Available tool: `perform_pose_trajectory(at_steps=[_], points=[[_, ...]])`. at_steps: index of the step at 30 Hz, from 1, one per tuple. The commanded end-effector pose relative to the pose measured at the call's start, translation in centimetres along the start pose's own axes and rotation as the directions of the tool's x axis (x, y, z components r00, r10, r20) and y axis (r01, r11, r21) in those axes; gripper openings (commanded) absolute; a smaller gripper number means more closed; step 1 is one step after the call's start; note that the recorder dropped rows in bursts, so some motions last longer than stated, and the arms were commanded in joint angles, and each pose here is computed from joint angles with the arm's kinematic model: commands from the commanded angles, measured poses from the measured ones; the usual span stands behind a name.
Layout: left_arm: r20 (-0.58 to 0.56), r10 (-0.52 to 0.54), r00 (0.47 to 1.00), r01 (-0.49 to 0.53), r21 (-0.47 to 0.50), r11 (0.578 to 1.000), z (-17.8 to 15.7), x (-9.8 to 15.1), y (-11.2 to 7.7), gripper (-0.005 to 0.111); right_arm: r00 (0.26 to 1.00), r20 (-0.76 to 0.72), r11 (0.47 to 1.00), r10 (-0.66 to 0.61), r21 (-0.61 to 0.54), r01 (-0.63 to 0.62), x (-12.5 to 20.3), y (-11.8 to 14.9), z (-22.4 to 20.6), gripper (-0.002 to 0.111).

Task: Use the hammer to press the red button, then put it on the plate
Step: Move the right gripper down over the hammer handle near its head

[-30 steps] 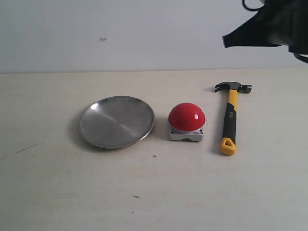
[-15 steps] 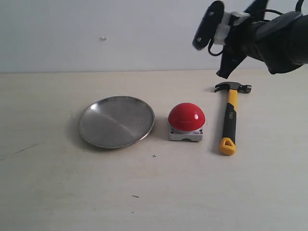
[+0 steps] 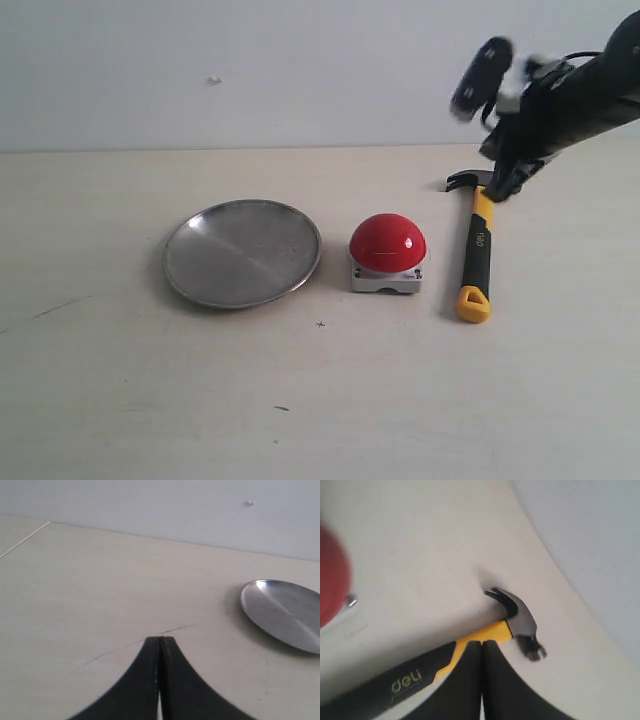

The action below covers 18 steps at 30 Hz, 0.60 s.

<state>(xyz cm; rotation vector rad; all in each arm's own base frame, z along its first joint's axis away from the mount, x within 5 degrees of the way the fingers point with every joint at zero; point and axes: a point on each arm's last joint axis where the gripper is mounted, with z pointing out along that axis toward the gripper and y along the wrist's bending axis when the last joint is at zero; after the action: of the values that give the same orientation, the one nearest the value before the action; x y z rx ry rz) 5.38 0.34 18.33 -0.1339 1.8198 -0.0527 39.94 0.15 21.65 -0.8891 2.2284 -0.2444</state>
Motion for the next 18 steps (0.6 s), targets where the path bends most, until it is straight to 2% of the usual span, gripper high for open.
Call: perform_pose_trajectory(at_steps=[1, 3, 5, 8, 15, 18], points=[[0.008, 0.007, 1.0, -0.007, 0.005, 1.0, 0.0, 0.0, 0.0, 0.0, 0.637, -0.017, 0.636, 0.771, 0.065, -0.769, 0.9, -4.0, -0.8, 0.0], [0.008, 0.007, 1.0, -0.007, 0.005, 1.0, 0.0, 0.0, 0.0, 0.0, 0.603, -0.159, 0.621, 0.782, 0.109, -0.776, 1.1, -4.3, -0.7, 0.0], [0.008, 0.007, 1.0, -0.007, 0.005, 1.0, 0.0, 0.0, 0.0, 0.0, 0.497, -0.313, 0.568, 0.809, 0.199, -0.799, 1.3, -4.9, -0.5, 0.0], [0.008, 0.007, 1.0, -0.007, 0.005, 1.0, 0.0, 0.0, 0.0, 0.0, 0.379, -0.414, 0.512, 0.828, 0.283, -0.811, 0.9, -5.7, -0.1, 0.0], [0.008, 0.007, 1.0, -0.007, 0.005, 1.0, 0.0, 0.0, 0.0, 0.0, 0.336, -0.396, 0.443, 0.855, 0.221, -0.869, 0.0, -6.5, 4.1, 0.0], [0.008, 0.007, 1.0, -0.007, 0.005, 1.0, 0.0, 0.0, 0.0, 0.0, 0.317, -0.433, 0.442, 0.844, 0.227, -0.868, 0.3, -6.5, 6.2, 0.0]])
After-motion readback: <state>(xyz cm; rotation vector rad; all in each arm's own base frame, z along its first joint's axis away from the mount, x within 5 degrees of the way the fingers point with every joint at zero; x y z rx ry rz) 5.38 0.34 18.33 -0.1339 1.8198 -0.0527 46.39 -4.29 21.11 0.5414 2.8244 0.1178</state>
